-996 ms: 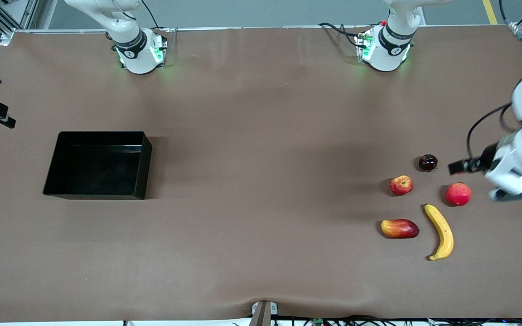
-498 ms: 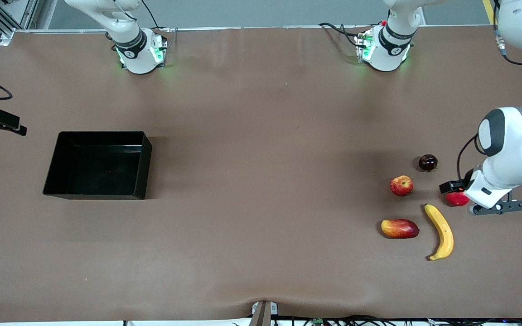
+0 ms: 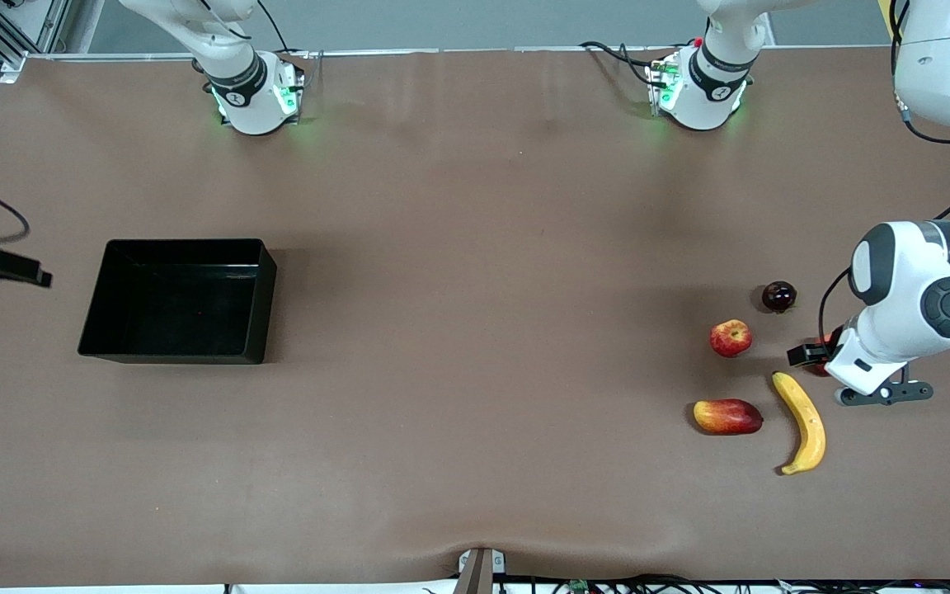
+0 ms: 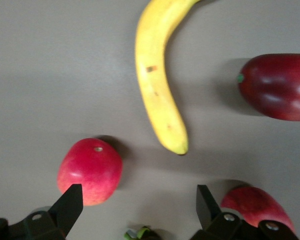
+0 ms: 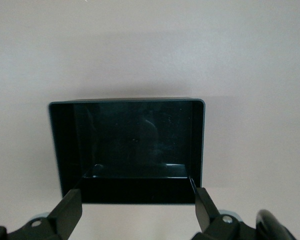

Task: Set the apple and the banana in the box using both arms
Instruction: 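Reach the left gripper to the small red apple while the right gripper approaches the box, then grasp the red apple with the left gripper while the right gripper grips the box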

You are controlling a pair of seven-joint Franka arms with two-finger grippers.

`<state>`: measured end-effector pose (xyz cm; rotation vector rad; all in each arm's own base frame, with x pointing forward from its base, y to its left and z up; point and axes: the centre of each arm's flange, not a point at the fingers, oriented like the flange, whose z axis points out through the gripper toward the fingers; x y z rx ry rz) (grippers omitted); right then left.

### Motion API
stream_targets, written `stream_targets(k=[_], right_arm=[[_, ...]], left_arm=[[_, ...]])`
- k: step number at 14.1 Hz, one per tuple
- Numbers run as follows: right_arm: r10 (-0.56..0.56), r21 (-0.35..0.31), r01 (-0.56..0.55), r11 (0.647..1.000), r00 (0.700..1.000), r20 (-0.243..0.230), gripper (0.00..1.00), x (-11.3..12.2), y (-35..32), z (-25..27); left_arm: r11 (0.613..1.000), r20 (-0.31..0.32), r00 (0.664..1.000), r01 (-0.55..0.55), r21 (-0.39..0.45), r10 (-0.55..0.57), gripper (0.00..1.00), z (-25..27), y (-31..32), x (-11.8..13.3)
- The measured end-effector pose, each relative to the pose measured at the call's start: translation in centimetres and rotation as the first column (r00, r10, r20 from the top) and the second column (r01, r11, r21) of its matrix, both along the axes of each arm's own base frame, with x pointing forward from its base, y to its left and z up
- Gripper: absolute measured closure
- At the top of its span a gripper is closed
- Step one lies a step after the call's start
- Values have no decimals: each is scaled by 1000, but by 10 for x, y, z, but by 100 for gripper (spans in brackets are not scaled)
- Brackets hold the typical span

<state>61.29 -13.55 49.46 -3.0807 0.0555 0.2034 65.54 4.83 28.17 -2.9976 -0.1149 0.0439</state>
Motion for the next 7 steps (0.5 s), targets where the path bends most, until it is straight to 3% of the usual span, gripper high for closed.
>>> stream_targets(k=[3,7], right_arm=[[-30,-13,30,999,1000,9,0,21,-23,-54],[-76,-9,76,997,997,-21,0,17,-61,-86]], left_arm=[[996,-19,998,-55,-75,54,0,-9,-28,-4],[986,-60,994,-95,-137,88,0,-27,-55,-11]])
